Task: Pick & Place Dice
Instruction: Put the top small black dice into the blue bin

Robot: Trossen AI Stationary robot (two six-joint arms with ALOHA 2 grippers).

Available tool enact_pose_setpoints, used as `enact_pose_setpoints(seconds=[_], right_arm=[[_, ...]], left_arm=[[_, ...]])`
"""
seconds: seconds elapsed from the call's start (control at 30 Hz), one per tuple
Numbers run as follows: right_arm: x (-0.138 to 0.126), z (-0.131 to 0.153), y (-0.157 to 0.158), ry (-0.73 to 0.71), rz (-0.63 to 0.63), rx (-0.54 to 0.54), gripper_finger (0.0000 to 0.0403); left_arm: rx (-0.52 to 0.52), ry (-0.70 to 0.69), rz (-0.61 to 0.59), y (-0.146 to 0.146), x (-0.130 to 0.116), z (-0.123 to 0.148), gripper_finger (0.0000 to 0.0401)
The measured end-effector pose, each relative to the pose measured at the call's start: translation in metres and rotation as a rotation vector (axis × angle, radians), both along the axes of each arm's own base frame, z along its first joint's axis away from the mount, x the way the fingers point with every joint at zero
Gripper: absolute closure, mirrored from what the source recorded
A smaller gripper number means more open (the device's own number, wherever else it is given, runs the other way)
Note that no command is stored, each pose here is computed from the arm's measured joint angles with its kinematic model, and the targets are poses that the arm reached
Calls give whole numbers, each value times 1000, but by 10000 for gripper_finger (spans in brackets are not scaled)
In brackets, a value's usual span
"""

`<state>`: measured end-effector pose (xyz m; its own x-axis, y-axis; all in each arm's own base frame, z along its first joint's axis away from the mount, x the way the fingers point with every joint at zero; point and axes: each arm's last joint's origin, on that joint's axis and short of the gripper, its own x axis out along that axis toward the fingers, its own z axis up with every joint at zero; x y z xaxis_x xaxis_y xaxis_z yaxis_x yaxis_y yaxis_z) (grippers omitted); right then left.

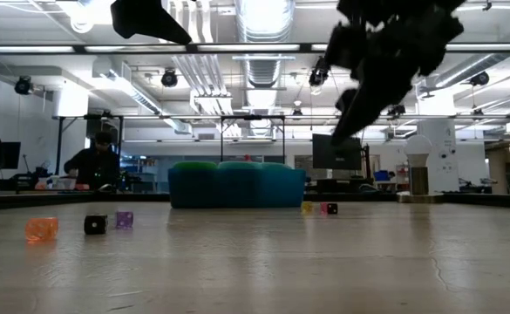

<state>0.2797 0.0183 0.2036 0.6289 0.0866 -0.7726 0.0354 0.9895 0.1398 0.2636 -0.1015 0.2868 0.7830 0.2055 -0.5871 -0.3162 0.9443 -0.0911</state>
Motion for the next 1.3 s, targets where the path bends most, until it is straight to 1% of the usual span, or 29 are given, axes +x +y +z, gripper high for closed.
enact_pose_setpoints(seconds=[0.13,0.27,0.33,0.43,0.5,0.57,0.87,1.07,1.3], right_arm=[[-6,-20,-15,-23,-82,22,152],[-12,-37,-25,-11,-152,-30,154],[-14,-43,-28,0,-149,-54,152],[-16,-55,-28,2,-143,-62,152],[-12,-61,-27,-27,-146,-52,156],[-9,-68,-27,-26,-151,-48,160],[1,-92,-28,36,-140,-65,177],[1,-94,-29,42,-144,-67,203],[1,-94,-29,36,-149,-67,262]], left_arm=[[0,0,0,0,0,0,20],[3,1,-2,0,0,0,17],[3,1,-2,0,0,0,16],[5,1,-4,0,0,0,16],[5,1,-4,0,0,0,18],[5,1,-4,0,0,0,19],[3,1,-2,0,0,0,16],[2,0,-2,0,0,0,19],[2,1,-2,0,0,0,16]])
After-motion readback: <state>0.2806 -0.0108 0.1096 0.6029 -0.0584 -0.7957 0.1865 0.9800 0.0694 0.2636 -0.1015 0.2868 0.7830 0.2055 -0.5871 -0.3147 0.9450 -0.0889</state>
